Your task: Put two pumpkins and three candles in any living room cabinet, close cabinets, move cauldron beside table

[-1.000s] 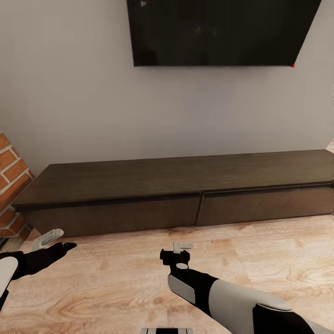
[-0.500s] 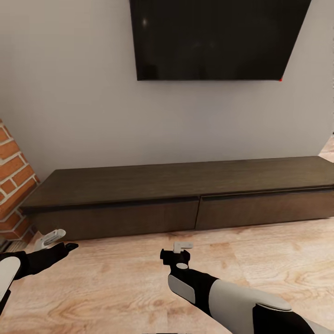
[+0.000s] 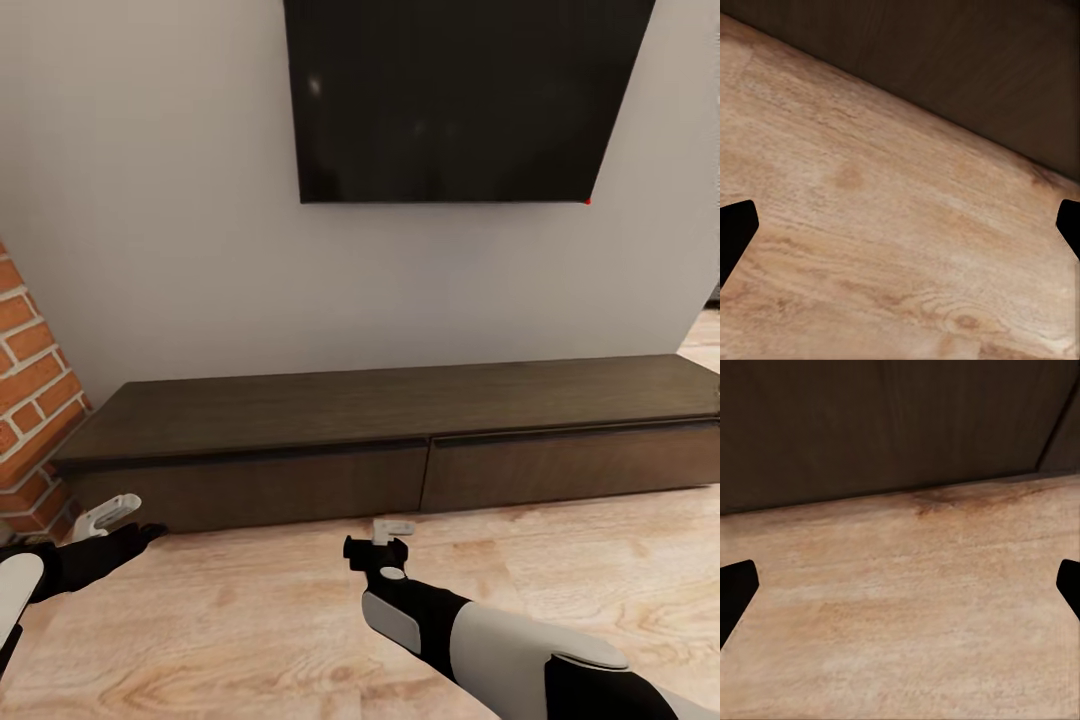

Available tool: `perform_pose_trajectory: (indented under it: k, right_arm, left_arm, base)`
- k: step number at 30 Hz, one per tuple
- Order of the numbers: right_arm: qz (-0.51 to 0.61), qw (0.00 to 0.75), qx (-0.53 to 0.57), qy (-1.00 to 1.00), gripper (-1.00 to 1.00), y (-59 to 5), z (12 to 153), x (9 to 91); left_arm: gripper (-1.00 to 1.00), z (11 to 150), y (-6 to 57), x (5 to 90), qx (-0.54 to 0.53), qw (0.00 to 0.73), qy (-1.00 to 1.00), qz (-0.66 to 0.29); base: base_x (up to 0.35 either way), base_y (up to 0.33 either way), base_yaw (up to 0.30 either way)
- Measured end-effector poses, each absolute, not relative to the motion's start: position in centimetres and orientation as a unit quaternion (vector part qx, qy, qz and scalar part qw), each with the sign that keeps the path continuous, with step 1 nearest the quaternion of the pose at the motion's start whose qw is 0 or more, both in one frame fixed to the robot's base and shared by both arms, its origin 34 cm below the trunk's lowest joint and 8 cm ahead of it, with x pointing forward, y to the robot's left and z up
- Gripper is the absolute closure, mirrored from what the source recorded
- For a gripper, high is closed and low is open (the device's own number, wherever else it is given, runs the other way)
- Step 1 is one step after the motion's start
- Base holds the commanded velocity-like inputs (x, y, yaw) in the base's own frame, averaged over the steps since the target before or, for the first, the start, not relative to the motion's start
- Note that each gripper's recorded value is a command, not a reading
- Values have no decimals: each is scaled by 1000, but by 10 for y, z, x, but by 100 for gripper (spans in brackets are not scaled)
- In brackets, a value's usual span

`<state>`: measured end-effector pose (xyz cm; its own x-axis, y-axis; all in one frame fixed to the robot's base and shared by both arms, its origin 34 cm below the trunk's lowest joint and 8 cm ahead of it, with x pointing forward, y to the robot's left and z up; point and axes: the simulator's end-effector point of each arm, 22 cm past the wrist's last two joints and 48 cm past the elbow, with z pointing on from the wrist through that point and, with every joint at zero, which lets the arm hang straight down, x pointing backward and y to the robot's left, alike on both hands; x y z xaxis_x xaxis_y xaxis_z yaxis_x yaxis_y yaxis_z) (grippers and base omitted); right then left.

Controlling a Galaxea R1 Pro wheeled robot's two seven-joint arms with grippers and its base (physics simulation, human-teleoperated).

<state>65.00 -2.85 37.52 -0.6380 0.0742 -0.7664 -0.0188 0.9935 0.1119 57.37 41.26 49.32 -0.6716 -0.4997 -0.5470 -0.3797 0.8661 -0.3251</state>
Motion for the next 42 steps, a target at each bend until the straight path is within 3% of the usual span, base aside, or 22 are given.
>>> perform_pose_trajectory:
  k: [42]
  right_arm:
    - [39, 411, -5, 911, -100, -44, 448, 664]
  left_arm:
    - [-100, 584, 412, 588, -238, 354, 899, -100]
  base:
    - [0, 0, 0]
